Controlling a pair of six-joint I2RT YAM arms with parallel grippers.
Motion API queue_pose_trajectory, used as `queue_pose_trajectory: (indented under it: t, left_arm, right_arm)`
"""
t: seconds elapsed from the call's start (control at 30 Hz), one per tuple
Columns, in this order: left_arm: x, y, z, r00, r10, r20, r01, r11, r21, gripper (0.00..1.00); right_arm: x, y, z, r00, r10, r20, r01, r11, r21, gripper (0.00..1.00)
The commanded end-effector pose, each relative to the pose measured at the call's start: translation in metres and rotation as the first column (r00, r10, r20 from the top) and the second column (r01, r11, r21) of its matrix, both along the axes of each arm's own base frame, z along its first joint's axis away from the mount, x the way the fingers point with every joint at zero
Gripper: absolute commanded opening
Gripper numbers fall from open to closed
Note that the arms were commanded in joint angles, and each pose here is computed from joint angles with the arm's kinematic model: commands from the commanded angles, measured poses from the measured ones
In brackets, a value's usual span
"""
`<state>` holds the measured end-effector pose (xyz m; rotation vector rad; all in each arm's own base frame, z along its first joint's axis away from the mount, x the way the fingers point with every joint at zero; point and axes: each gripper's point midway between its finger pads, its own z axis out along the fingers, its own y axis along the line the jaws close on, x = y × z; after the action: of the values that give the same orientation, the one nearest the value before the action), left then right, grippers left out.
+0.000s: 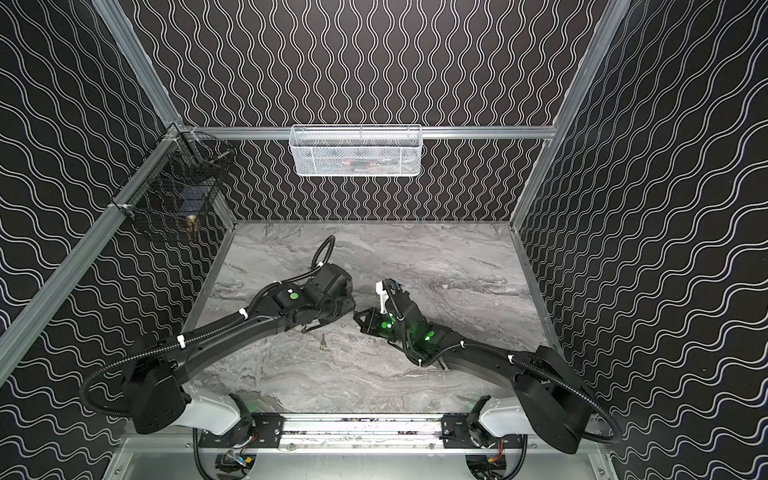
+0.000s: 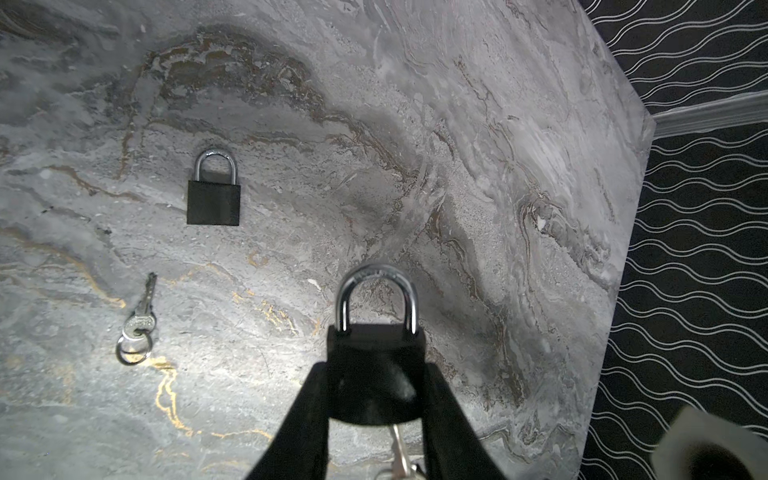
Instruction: Unlock with the key
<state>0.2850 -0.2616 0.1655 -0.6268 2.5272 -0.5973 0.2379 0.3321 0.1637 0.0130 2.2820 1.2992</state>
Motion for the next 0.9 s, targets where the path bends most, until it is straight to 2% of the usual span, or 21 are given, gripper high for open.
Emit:
queue_pose_trajectory:
  t: [0.0, 0.23, 0.33, 0.87]
  left_arm:
    - [0.005, -0.004, 0.008, 0.999, 0.053, 0.013, -0.052, 0.996, -0.069, 0.0]
    - [0.003, -0.002, 0.008, 0.995, 0.096, 0.006, -0.095, 0.989, -0.112, 0.0]
    - [0.003, -0.003, 0.008, 0.995, 0.098, 0.005, -0.097, 0.988, -0.119, 0.0]
    - [0.0, -0.007, 0.01, 0.996, 0.087, -0.003, -0.087, 0.983, -0.164, 0.0]
  right_arm:
    - [0.008, -0.004, 0.002, 0.998, -0.068, 0.013, 0.068, 0.998, -0.008, 0.0]
    - [0.012, -0.002, 0.001, 0.995, -0.092, 0.023, 0.093, 0.995, -0.019, 0.0]
    - [0.012, 0.0, 0.009, 0.995, -0.092, 0.044, 0.091, 0.996, 0.012, 0.0]
    - [0.019, 0.0, 0.011, 0.991, -0.117, 0.07, 0.118, 0.993, -0.023, 0.0]
